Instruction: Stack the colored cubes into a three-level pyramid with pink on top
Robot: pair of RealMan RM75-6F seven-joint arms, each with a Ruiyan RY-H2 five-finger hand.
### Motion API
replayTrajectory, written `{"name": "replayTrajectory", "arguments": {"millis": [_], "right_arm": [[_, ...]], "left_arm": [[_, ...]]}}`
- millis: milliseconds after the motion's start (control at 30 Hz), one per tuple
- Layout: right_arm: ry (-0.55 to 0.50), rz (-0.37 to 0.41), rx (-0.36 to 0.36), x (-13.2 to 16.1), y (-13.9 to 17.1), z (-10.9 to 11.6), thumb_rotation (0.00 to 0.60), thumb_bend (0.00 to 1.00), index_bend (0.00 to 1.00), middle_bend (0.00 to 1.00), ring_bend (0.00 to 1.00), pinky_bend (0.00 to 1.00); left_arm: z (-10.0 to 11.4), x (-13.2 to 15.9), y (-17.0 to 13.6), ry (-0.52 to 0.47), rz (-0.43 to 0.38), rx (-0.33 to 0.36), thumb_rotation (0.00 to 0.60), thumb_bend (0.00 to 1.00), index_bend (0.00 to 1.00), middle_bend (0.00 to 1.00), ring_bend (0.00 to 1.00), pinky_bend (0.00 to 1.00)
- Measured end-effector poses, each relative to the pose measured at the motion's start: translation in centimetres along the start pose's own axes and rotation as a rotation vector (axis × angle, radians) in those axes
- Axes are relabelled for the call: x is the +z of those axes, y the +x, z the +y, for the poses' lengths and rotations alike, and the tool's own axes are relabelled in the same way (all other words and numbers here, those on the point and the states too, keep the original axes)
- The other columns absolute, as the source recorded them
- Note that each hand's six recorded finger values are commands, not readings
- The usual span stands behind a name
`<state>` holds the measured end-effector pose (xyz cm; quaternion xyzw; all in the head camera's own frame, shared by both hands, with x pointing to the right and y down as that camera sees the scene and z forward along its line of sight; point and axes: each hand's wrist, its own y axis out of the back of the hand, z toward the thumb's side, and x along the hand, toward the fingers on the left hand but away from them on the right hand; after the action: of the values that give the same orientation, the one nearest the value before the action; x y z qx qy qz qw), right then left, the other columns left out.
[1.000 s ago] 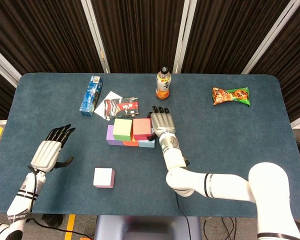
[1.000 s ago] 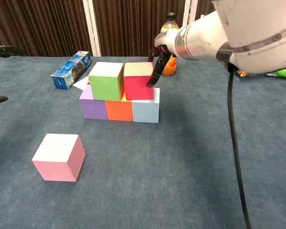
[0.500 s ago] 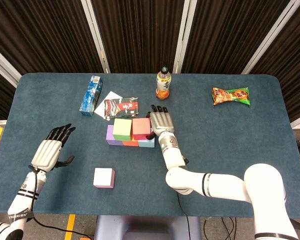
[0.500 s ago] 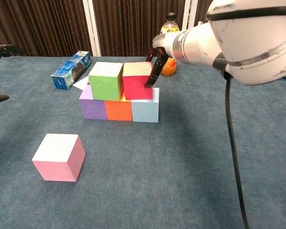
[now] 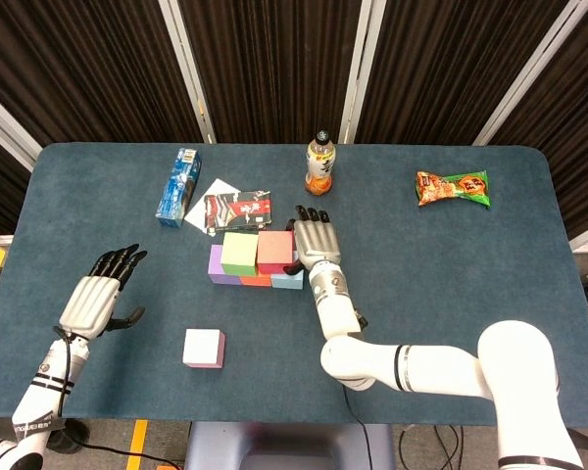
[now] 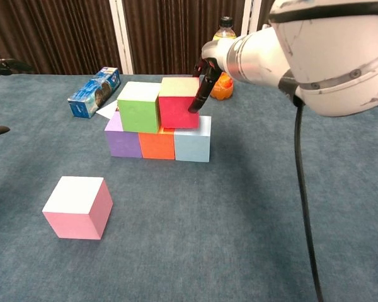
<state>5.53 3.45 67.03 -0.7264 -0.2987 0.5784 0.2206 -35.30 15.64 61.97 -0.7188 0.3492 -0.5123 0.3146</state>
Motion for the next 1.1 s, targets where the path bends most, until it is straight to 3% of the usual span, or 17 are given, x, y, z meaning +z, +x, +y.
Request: {"name": "replayTrajectory", "arguments": {"millis": [1100], "right_arm": [[0.008,-0.041,0.004,0.6,0.0,-1.2,0.600,0.28,0.56,0.14,0.00,0.06]], "left_arm": [[-0.6,-0.3,-0.1,-0.019,-0.005,-0.017,0.600,0.30,0.05,0.00,0.00,0.07]]}}
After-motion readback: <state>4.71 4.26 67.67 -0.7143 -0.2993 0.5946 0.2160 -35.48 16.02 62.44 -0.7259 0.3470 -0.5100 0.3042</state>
